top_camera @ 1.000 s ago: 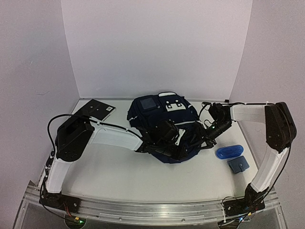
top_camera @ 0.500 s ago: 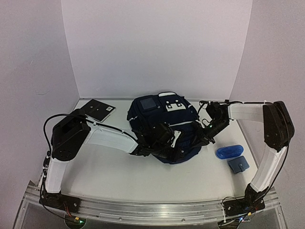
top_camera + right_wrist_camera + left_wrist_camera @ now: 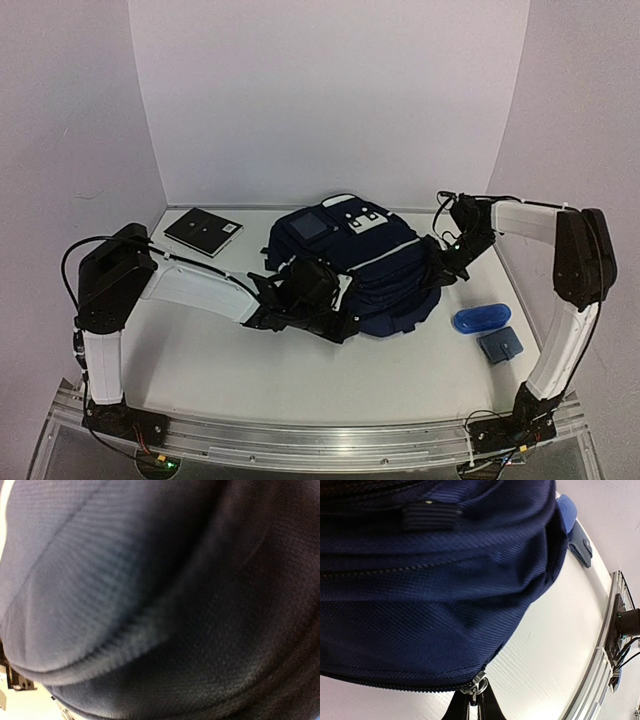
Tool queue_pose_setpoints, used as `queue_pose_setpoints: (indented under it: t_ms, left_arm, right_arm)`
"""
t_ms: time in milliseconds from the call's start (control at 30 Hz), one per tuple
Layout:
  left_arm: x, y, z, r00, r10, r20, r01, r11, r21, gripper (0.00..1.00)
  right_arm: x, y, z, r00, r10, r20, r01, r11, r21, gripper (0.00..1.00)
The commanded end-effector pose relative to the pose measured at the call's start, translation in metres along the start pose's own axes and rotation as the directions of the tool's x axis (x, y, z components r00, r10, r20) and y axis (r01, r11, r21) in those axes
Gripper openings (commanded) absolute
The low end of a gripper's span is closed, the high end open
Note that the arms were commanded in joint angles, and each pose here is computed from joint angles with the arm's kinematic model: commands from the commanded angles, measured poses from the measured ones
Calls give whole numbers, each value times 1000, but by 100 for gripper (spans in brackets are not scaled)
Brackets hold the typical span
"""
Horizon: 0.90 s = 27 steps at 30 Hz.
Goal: Pack the student bag
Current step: Zip the student bag at the center of the board.
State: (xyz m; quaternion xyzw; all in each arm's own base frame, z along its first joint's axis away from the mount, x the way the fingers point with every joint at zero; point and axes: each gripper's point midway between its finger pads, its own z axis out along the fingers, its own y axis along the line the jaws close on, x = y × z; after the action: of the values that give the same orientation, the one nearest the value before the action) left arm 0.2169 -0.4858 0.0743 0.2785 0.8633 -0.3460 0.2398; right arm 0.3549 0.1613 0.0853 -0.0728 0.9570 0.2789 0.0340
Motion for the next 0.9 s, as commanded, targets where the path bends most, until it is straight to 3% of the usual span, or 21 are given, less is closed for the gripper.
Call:
queue_pose_setpoints:
  t_ms: [0, 33, 133, 167, 267, 433, 567, 733, 867]
  left_arm:
    - [6, -23, -16, 998, 34, -55, -31, 998, 52, 0]
    - [2, -26, -14, 998, 35, -46, -32, 998, 61, 0]
    - [-18, -34, -3, 999, 38, 2, -38, 996, 85, 0]
    - [-25, -37, 1, 999, 40, 14, -41, 995, 96, 0]
    - [-47, -51, 15, 997, 53, 61, -61, 988, 141, 0]
    - [-65, -71, 32, 994, 61, 86, -78, 973, 219, 0]
    - [-71, -79, 36, 993, 57, 99, -81, 964, 254, 0]
    - [-71, -80, 36, 993, 55, 101, -80, 963, 257, 0]
    - [-72, -79, 36, 993, 52, 105, -77, 963, 258, 0]
  right_arm:
    - [-73, -6, -32, 972, -80, 219, 65, 995, 79, 2]
    - [-71, 4, -32, 974, -76, 211, 70, 997, 39, 3]
    - [-53, 29, -38, 981, -59, 186, 74, 995, -74, 44]
    - [-44, 35, -41, 983, -56, 173, 74, 992, -97, 53]
    - [-12, 47, -50, 988, -78, 134, 97, 985, -143, 69]
    - [36, 50, -50, 985, -155, 70, 164, 976, -141, 70]
    - [59, 47, -30, 991, -130, -5, 128, 978, -163, 70]
    - [59, 49, -2, 993, -82, -81, 64, 977, -202, 72]
    - [45, 50, 12, 997, -48, -59, 37, 984, -175, 78]
